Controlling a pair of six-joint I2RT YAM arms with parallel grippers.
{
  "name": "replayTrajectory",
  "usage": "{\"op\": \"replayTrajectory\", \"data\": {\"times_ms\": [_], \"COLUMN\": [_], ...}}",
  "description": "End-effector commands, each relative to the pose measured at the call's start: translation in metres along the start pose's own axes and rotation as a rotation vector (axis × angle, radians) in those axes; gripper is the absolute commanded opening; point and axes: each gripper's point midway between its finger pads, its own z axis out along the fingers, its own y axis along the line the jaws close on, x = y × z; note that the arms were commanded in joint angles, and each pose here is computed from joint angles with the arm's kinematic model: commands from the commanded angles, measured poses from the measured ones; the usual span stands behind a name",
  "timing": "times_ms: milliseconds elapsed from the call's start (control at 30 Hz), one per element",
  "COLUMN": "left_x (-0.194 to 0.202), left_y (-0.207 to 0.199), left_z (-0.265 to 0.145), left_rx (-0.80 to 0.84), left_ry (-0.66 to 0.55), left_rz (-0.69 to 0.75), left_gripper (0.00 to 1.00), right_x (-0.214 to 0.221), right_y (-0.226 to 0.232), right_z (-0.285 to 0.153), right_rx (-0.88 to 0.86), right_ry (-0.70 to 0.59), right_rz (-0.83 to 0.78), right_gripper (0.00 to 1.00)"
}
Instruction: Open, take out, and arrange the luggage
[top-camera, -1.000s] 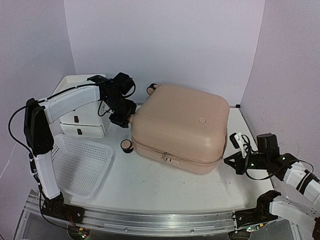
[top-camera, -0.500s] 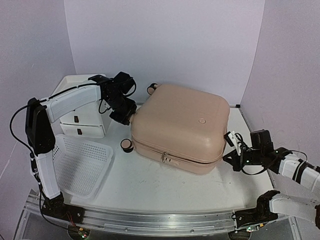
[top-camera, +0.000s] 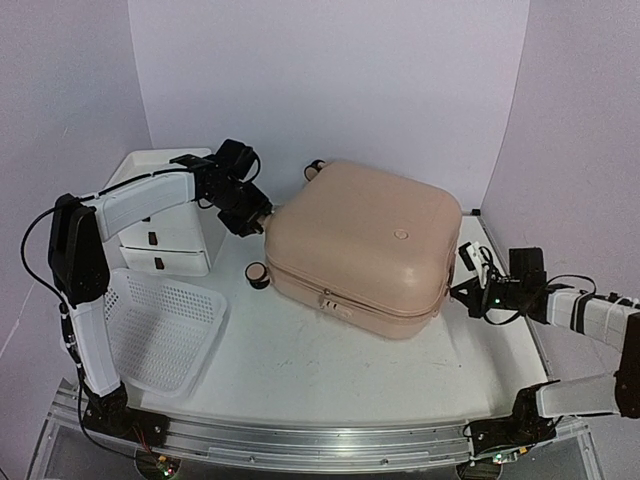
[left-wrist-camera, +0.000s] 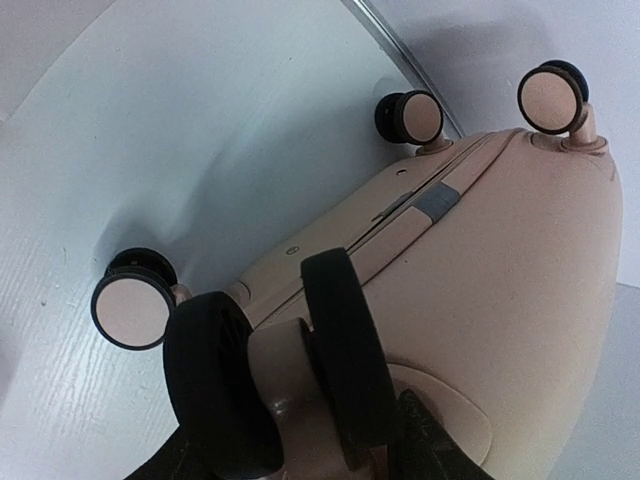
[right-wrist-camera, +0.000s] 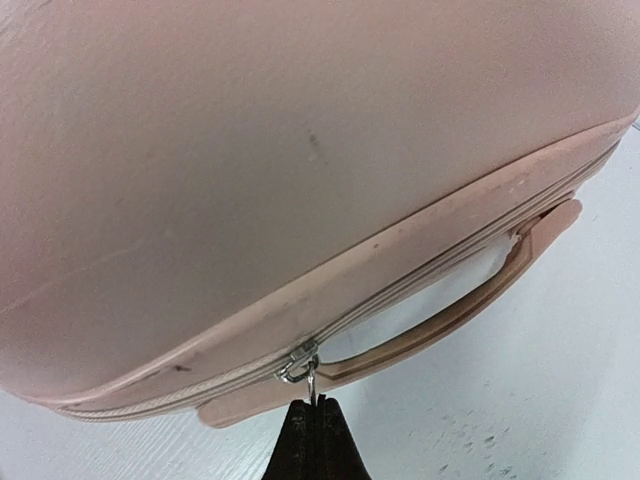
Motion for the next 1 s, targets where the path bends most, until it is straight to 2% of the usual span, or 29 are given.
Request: {"op": "replayTrajectory", "data": {"times_ms": [0,200,533,733,967], "left_x": [0.008,0.004,0.001,-0.008,-0.007], "left_y": [0.027,0.032,0.035,0.026,0.016], "left_z": [0.002,0.008,0.015,0.01,0.029], "left_rx": [-0.108,-0.116,-0.122,-0.121,-0.102], "left_ry": [0.013,0.012,0.02,-0.018,0.003], "left_rz": [0.554,0.669,0.787,0.941,1.044], "left_gripper": [0.32,0.31,0.29,0.27,0.26], "right_x": [-0.043,-0.069,-0.099,-0.131,-0.166], "right_y": [-0.065,-0.13,-0.211,-0.244,-0.258], "right_z": [-0.01,-0.013,0.01,0.028,0.064], "right_rx": [0.251,0.349,0.314,0.215,0.033], "right_ry": [-0.09,-0.137,-0.236,-0.32,-0.465], "right_rz": [-0.091,-0.051,-0.088,-0.218,-0.392], "right_gripper": [0.0,0.0,0.0,0.0,0.0]}}
